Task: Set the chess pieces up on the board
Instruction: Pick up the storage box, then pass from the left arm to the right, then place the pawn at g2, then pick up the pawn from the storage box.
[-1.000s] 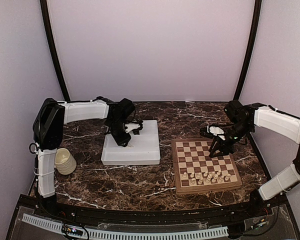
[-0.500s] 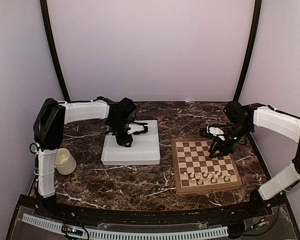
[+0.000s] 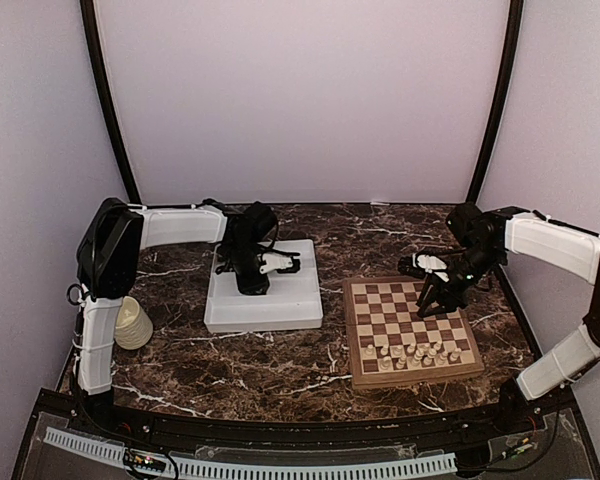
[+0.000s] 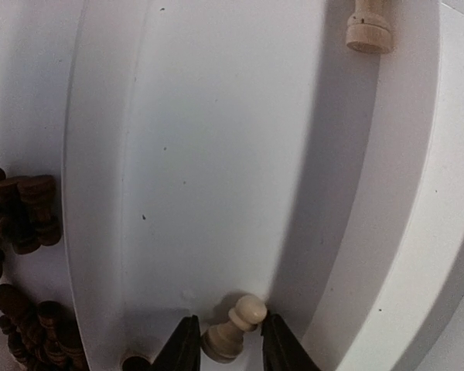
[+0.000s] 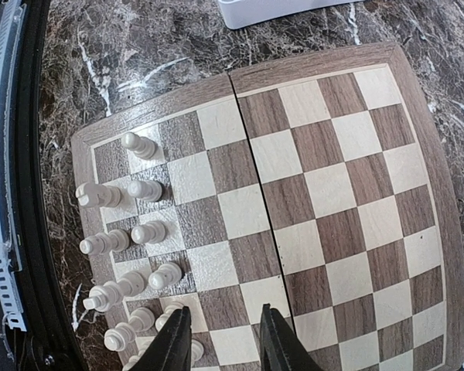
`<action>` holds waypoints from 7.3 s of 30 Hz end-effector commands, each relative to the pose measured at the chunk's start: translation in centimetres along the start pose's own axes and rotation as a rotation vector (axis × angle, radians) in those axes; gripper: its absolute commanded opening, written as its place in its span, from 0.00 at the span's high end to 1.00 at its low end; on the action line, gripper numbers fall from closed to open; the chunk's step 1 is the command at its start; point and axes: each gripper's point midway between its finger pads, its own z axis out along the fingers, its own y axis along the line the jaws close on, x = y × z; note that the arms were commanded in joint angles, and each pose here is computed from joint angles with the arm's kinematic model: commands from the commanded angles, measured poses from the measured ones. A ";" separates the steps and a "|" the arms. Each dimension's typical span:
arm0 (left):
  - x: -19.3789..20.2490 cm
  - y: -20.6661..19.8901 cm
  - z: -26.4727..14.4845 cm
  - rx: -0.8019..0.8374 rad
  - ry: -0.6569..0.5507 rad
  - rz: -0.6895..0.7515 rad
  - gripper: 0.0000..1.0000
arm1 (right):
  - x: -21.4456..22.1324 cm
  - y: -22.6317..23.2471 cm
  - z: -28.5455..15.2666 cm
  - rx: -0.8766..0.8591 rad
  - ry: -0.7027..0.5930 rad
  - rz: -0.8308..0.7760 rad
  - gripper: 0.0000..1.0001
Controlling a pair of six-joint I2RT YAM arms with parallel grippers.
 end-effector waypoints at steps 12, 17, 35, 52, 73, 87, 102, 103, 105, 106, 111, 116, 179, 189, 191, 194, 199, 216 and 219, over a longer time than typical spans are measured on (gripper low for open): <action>0.2 -0.9 -0.9 0.060 0.009 -0.051 0.78 | -0.4 0.3 0.1 -0.034 -0.024 0.018 0.69; 0.3 -0.9 -1.2 0.056 0.012 -0.096 0.82 | -0.7 0.3 0.1 -0.036 -0.033 0.022 0.69; -4.7 1.3 -11.6 -0.019 -0.324 -0.224 0.95 | -10.1 -2.9 -2.4 -0.038 -0.317 0.120 0.68; -12.8 -5.0 -18.1 0.059 -0.742 -0.204 0.92 | -24.2 -3.3 1.2 -0.574 -0.492 0.425 0.63; -13.9 -6.4 -17.5 0.073 -0.730 -0.181 0.92 | -25.3 -0.4 1.9 -0.697 -0.490 0.433 0.77; -12.6 -6.4 -17.7 0.020 -0.691 -0.157 0.58 | -24.7 -1.2 1.1 -0.519 -0.488 0.357 0.93; -7.2 0.2 -16.0 -0.386 -0.527 -0.324 0.28 | -9.5 -3.1 -3.0 -0.012 -0.153 0.247 0.94; -7.1 0.4 -15.7 -0.394 -0.519 -0.335 0.27 | -8.1 -3.1 -3.4 0.019 -0.125 0.253 0.94; -6.6 0.9 -15.5 -0.416 -0.503 -0.356 0.27 | -5.5 -3.1 -4.0 0.088 -0.059 0.258 0.94; -6.2 1.2 -15.4 -0.436 -0.494 -0.366 0.27 | -4.3 -3.0 -4.3 0.115 -0.027 0.264 0.94; -4.8 1.7 -15.6 -0.470 -0.484 -0.426 0.26 | 1.7 -1.8 -5.8 0.214 0.115 0.290 0.95; -3.6 1.6 -16.0 -0.475 -0.480 -0.478 0.25 | 6.5 0.0 -6.1 0.237 0.207 0.312 0.95; -3.6 0.7 -17.0 -0.509 -0.454 -0.455 0.25 | 10.2 2.3 1.2 0.149 0.286 0.242 0.85; -3.6 0.6 -16.9 -0.510 -0.447 -0.451 0.25 | 10.3 2.6 1.2 0.143 0.295 0.236 0.83; -3.6 0.5 -16.8 -0.510 -0.444 -0.449 0.25 | 10.4 2.6 1.3 0.141 0.296 0.239 0.83; -3.6 0.5 -16.8 -0.511 -0.442 -0.445 0.25 | 10.2 2.5 1.3 0.143 0.291 0.242 0.83; -3.4 0.7 -16.9 -0.527 -0.438 -0.454 0.24 | 9.2 2.5 0.4 0.149 0.265 0.241 0.79; 2.4 -0.4 -12.2 -0.219 -0.415 -1.355 0.35 | 2.8 -0.1 -3.4 0.219 0.086 0.157 0.70; 3.0 -0.1 -10.5 -0.218 -0.350 -1.472 0.38 | 1.3 -0.4 -3.2 0.190 0.027 0.150 0.69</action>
